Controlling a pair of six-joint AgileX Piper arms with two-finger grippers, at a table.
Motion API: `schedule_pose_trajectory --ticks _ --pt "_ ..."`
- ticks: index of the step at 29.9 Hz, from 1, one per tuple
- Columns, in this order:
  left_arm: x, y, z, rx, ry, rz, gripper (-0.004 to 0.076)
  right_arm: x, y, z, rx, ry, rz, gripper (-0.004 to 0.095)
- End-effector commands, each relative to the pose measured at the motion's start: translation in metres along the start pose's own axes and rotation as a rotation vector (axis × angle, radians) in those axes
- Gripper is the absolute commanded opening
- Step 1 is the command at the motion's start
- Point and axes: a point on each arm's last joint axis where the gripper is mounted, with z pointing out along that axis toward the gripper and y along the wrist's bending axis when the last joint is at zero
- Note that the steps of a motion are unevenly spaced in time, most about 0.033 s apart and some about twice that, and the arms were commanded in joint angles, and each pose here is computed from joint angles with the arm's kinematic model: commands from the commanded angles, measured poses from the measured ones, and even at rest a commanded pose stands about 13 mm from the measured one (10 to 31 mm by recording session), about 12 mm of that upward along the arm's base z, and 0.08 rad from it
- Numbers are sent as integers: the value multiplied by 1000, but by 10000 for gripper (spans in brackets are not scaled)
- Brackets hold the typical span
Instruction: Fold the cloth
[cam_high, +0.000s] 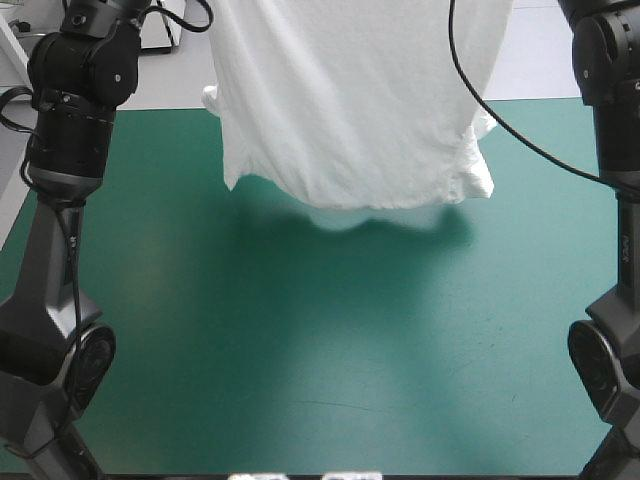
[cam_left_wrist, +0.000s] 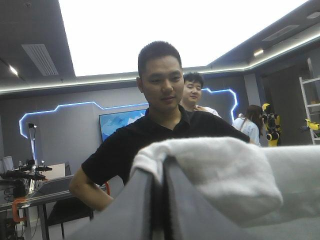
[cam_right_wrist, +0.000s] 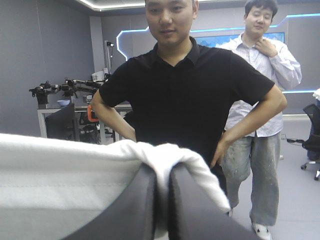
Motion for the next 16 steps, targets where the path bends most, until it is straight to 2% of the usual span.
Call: schedule_pose_trajectory --ticks 1,9,16 --pt "-23 11 -5 -20 -73 -34 -9 -12 -10 -8 -4 -31 -1 -17" --pt "62 1 -6 59 353 -145 -9 71 -5 18 -53 285 -3 -17" --pt "124 -12 -82 113 706 -109 -9 149 -9 -13 -59 599 -14 -17"
